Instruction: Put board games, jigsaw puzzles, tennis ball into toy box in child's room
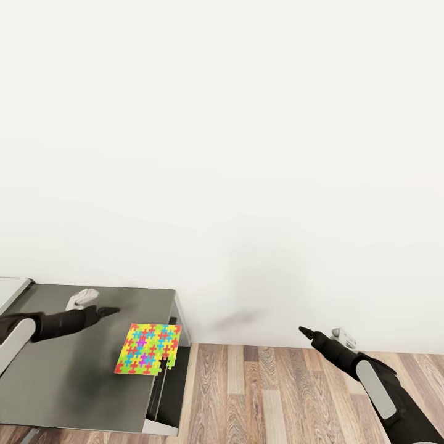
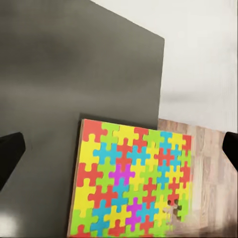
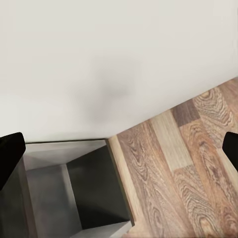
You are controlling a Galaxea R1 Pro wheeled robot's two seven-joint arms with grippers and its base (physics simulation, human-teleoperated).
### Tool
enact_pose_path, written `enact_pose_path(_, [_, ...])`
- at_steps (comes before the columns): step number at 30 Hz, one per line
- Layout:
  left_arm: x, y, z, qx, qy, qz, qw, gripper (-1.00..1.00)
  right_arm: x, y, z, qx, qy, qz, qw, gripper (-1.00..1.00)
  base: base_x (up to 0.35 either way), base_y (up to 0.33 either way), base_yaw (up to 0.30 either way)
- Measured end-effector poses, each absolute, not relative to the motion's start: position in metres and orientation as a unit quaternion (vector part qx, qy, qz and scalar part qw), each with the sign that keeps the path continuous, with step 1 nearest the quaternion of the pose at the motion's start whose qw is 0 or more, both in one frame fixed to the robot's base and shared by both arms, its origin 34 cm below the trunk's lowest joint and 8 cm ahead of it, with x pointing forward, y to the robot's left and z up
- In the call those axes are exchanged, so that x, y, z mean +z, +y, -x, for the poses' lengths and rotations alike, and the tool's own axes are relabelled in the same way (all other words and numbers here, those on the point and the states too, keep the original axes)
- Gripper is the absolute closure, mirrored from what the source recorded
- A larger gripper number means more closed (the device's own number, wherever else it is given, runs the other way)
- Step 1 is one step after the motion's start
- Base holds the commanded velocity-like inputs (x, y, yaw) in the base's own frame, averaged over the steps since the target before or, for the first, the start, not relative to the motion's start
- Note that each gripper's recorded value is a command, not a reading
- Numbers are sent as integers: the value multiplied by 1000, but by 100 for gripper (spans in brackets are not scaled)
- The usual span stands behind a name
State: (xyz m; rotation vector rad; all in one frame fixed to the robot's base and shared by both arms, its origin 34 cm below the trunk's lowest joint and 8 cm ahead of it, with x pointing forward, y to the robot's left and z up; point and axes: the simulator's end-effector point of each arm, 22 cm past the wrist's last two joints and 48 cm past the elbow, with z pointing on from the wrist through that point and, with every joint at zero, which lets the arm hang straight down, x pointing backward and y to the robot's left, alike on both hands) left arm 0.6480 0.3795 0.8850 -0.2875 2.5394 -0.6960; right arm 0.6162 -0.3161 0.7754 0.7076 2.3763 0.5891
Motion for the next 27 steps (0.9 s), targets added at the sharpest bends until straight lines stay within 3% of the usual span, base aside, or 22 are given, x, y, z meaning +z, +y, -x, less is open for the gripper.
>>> enact_pose_path(12, [932, 341, -645, -383, 885, 57, 258, -100, 749, -295, -594, 230, 906, -252, 251, -100, 0, 0, 0])
enact_pose_path(27, [976, 311, -634, -489, 832, 22, 261, -100, 810, -182, -616, 427, 835, -200, 284, -100, 0, 0, 0])
